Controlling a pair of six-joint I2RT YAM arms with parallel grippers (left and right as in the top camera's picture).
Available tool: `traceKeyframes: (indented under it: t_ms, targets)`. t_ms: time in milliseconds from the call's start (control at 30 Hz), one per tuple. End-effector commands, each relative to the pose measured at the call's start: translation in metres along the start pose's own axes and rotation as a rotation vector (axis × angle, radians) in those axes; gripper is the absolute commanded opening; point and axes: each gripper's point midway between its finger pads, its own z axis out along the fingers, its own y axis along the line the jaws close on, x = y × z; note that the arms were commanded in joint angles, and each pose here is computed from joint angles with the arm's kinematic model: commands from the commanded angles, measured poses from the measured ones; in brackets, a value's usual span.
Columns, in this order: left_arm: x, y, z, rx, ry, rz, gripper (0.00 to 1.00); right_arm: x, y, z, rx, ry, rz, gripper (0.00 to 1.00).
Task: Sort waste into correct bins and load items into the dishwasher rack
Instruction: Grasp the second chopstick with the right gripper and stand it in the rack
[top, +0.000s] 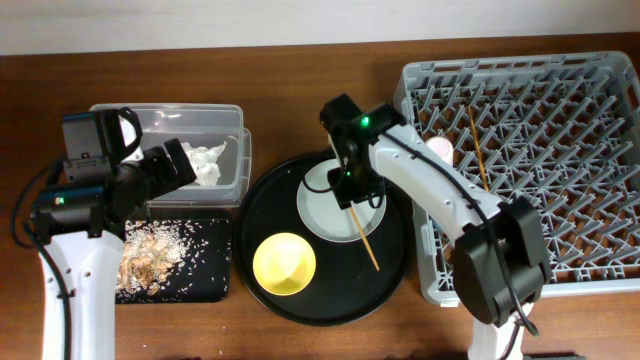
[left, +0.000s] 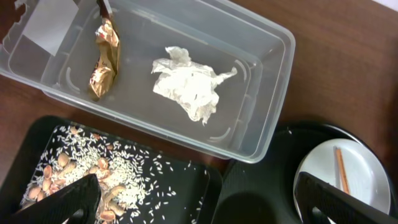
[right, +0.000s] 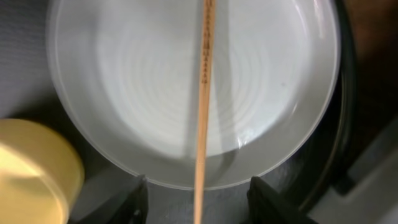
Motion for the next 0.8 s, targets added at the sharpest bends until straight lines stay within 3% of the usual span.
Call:
traceKeyframes:
  t_ms: [0, 133, 267, 400, 467, 600, 667, 767]
  targets:
    - [0.001, 0.003, 0.002, -0.011, 0.006, -0.005, 0.99, 0.013, -0.005, 0.036, 0.02, 0.025, 0.009, 0.47]
    - [0.001, 0.003, 0.002, -0.011, 0.006, -0.005, 0.99, 0.022, -0.009, 0.073, 0.016, 0.008, 0.008, 0.34]
    - [0.001, 0.003, 0.002, -0.011, 0.006, -0.005, 0.99, 0.022, -0.01, 0.074, 0.017, 0.007, 0.01, 0.04]
    - [0.001, 0.003, 0.002, -0.011, 0.006, -0.005, 0.99, 0.003, -0.005, 0.037, 0.008, -0.04, -0.006, 0.04]
    - [0.001, 0.003, 0.002, -0.011, 0.006, -0.005, 0.99, -0.02, -0.01, -0.01, 0.033, -0.126, -0.075, 0.04]
    - [0.001, 0.003, 0.002, -0.011, 0.006, -0.005, 0.99, -0.027, -0.121, -0.101, 0.441, -0.182, 0.034, 0.04]
    - [0.001, 0.003, 0.002, -0.011, 0.006, -0.005, 0.99, -0.017, -0.159, -0.106, 0.491, -0.12, -0.007, 0.04]
    - [0.001, 0.003, 0.002, -0.011, 0.006, -0.005, 0.99, -0.005, -0.211, -0.107, 0.455, -0.114, 0.137, 0.04]
